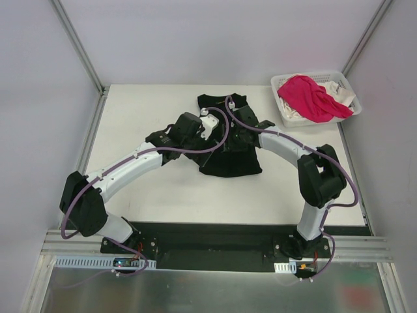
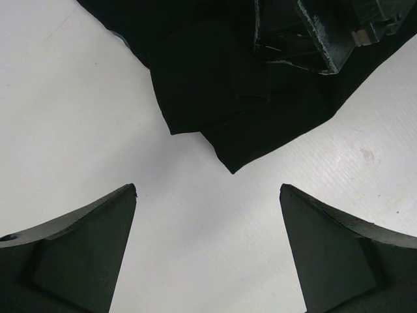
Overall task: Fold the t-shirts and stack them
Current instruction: Fold the folded rectangular tshirt in 1/3 of the way
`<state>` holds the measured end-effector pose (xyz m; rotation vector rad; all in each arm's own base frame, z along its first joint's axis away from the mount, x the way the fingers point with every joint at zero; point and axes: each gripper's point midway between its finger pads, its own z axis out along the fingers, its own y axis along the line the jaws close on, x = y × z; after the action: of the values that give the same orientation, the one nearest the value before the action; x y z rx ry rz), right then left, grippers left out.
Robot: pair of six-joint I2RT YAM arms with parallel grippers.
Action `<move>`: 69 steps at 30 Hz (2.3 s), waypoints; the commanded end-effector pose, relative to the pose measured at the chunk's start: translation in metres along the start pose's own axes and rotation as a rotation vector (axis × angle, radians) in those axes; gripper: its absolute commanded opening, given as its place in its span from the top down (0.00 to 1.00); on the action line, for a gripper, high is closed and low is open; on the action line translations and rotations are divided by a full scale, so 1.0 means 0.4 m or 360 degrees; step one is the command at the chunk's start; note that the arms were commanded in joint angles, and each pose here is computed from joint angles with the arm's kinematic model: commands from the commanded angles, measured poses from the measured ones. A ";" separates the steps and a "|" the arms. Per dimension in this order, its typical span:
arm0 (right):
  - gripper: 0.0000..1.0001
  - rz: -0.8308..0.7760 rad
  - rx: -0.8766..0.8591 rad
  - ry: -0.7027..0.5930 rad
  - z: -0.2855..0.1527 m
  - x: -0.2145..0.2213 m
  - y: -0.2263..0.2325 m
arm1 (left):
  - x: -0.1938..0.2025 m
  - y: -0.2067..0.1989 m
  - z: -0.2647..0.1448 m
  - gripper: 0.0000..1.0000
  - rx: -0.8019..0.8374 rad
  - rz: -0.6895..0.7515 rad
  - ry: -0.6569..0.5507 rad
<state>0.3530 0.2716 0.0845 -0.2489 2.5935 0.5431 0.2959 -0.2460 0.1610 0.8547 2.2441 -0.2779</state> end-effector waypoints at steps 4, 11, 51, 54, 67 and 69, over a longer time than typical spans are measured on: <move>0.53 0.0015 0.0074 -0.0053 0.029 -0.013 -0.033 | -0.033 0.018 -0.037 0.09 -0.0079 0.0002 -0.0099; 0.80 0.0032 0.0078 -0.0059 0.041 -0.012 -0.045 | -0.021 0.014 -0.021 0.09 -0.0071 -0.0007 -0.0065; 0.58 0.0173 0.0148 -0.0120 0.111 -0.201 -0.150 | -0.002 -0.013 0.057 0.09 0.0015 -0.0022 0.0051; 0.57 0.0170 0.0169 -0.0156 0.105 -0.227 -0.169 | -0.014 -0.020 0.055 0.09 0.0039 -0.0038 0.0024; 0.56 0.0190 0.0162 -0.0308 -0.066 -0.280 -0.200 | -0.053 -0.063 0.065 0.11 0.0177 -0.0100 -0.0023; 0.56 0.0194 0.0100 -0.0286 -0.088 -0.256 -0.179 | -0.051 -0.065 0.072 0.11 0.0186 -0.0102 -0.0023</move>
<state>0.4633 0.1980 0.0886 0.0281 2.5350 0.4286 0.3026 -0.2703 0.1420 0.8434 2.3002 -0.3676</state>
